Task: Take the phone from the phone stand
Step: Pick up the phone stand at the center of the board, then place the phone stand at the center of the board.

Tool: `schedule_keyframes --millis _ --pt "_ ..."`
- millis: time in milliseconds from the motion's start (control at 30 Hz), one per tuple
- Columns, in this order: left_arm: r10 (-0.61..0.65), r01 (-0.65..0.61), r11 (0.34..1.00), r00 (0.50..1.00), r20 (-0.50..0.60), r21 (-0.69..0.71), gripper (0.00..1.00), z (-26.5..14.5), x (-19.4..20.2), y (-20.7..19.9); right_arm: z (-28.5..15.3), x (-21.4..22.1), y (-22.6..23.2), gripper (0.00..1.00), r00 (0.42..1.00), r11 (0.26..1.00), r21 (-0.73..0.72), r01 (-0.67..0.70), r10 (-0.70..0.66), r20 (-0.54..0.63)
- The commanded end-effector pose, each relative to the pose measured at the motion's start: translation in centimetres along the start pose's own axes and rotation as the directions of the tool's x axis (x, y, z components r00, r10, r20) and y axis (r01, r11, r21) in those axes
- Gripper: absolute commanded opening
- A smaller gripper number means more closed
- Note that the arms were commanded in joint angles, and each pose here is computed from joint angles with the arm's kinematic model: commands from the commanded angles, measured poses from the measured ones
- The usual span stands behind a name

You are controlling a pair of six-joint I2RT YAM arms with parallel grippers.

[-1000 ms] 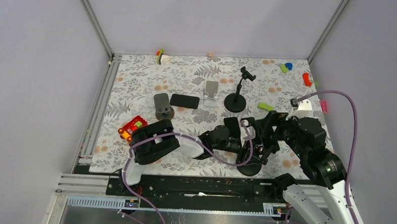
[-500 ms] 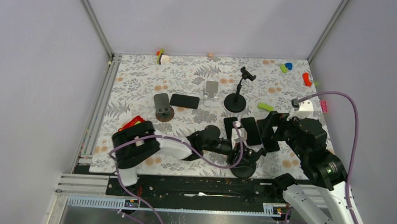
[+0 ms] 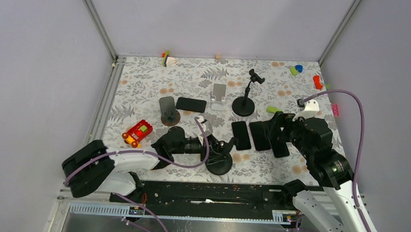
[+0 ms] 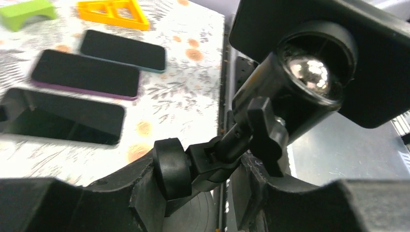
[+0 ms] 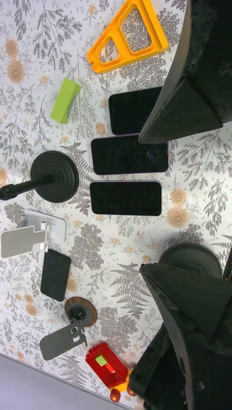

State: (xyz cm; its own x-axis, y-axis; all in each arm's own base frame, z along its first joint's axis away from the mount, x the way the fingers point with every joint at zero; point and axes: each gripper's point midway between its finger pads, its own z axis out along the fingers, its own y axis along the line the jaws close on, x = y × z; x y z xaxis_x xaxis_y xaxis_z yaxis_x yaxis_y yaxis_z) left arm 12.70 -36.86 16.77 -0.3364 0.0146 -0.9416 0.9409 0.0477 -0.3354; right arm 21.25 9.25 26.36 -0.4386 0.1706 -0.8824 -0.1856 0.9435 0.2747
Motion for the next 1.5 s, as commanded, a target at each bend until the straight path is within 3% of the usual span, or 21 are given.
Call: schedule_keyframes --millis 0,167,433,700,867,1000,1267,1467 --pt "0.127 -0.106 0.988 0.972 0.2 -0.113 0.0 -3.4 -7.6 1.4 0.9 -0.6 0.7 1.0 1.0 0.999 -0.023 -0.023 0.023 0.021" --pt "0.211 -0.15 0.923 0.967 0.141 -0.355 0.0 -7.9 -13.0 5.7 1.5 -0.2 1.0 1.0 0.999 0.998 -0.036 -0.041 0.041 0.004" --pt "0.302 -0.104 0.812 0.917 0.26 -0.574 0.0 -16.9 -22.9 12.9 1.7 -0.1 1.3 1.0 0.998 0.997 -0.049 -0.065 0.066 0.008" --pt "0.428 -0.022 0.632 0.843 0.325 -0.775 0.0 -27.6 -28.5 19.7 1.9 1.0 1.5 1.0 0.997 0.995 -0.066 -0.074 0.073 -0.023" --pt "0.459 0.016 0.511 0.84 0.288 -0.859 0.0 -32.1 -27.8 23.8 2.2 1.7 2.0 1.0 0.994 0.99 -0.093 -0.102 0.099 -0.039" --pt "0.484 0.044 0.453 0.826 0.288 -0.89 0.0 -34.4 -26.0 26.2 2.1 1.9 2.0 1.0 0.995 0.99 -0.102 -0.092 0.089 -0.039" --pt "0.474 0.097 0.434 0.821 0.319 -0.896 0.01 -36.0 -21.4 30.4 2.2 2.1 1.9 1.0 0.996 0.992 -0.101 -0.081 0.077 -0.041" --pt "0.442 0.174 0.471 0.802 0.401 -0.865 0.04 -36.8 -17.8 32.1 2.3 2.8 2.2 1.0 0.995 0.989 -0.119 -0.09 0.082 -0.064"
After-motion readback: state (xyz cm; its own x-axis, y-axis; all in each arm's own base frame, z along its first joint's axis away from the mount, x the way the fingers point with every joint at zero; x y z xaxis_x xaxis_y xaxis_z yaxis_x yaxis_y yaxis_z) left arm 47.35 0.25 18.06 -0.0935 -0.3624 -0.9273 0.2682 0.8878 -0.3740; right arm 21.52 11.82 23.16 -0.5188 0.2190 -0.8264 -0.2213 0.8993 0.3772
